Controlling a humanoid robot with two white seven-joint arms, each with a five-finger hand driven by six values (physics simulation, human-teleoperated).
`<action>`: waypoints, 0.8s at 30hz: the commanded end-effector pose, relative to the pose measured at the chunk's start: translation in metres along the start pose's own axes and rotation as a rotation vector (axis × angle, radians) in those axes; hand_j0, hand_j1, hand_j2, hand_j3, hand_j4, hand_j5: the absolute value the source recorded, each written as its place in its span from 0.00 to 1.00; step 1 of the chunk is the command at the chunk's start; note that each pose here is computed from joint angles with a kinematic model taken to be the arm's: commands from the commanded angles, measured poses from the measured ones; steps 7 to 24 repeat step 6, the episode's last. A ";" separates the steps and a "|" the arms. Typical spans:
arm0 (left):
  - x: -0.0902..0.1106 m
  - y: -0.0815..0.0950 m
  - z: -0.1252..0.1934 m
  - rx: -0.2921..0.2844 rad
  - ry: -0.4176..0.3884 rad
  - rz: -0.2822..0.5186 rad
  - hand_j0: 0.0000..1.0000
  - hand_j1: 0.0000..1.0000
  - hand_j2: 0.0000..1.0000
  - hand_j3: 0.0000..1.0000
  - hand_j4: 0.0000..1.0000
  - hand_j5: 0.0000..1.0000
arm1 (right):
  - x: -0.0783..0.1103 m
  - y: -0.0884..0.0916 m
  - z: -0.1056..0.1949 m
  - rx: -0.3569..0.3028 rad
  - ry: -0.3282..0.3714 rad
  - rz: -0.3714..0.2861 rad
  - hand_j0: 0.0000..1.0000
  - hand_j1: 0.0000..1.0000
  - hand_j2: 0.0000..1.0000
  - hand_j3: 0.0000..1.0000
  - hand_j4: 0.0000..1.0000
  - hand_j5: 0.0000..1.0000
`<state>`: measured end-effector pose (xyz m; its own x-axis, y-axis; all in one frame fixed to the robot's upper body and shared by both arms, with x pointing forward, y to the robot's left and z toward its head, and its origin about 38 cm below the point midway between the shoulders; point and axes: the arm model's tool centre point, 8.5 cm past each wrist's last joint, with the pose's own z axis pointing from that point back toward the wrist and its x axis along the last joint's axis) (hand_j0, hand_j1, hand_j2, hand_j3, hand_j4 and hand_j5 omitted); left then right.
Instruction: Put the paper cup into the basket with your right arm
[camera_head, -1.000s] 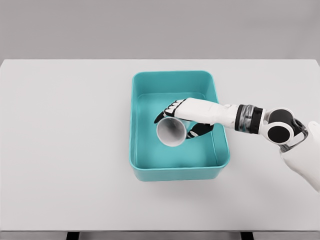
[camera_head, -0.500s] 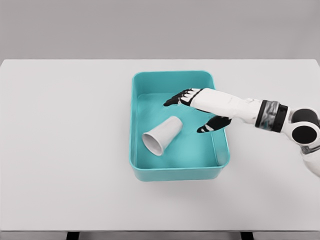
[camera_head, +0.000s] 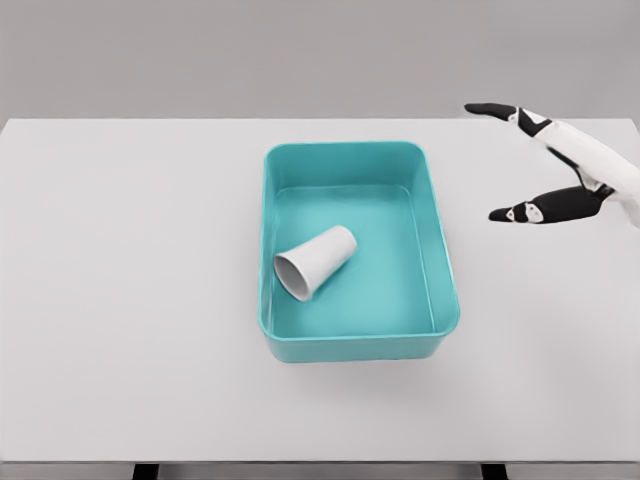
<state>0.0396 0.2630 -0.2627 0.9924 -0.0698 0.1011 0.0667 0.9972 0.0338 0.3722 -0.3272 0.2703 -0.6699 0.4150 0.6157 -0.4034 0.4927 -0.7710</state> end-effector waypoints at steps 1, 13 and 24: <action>0.000 0.000 0.000 0.000 0.000 0.000 1.00 1.00 1.00 1.00 1.00 1.00 | -0.001 -0.002 0.002 -0.013 0.001 -0.011 1.00 1.00 1.00 1.00 1.00 1.00; 0.001 0.000 0.000 -0.001 -0.005 -0.003 1.00 1.00 1.00 1.00 1.00 1.00 | -0.007 0.003 0.004 -0.021 0.012 -0.031 1.00 1.00 1.00 1.00 1.00 1.00; 0.001 0.000 0.000 -0.001 -0.005 -0.003 1.00 1.00 1.00 1.00 1.00 1.00 | -0.007 0.003 0.004 -0.021 0.012 -0.031 1.00 1.00 1.00 1.00 1.00 1.00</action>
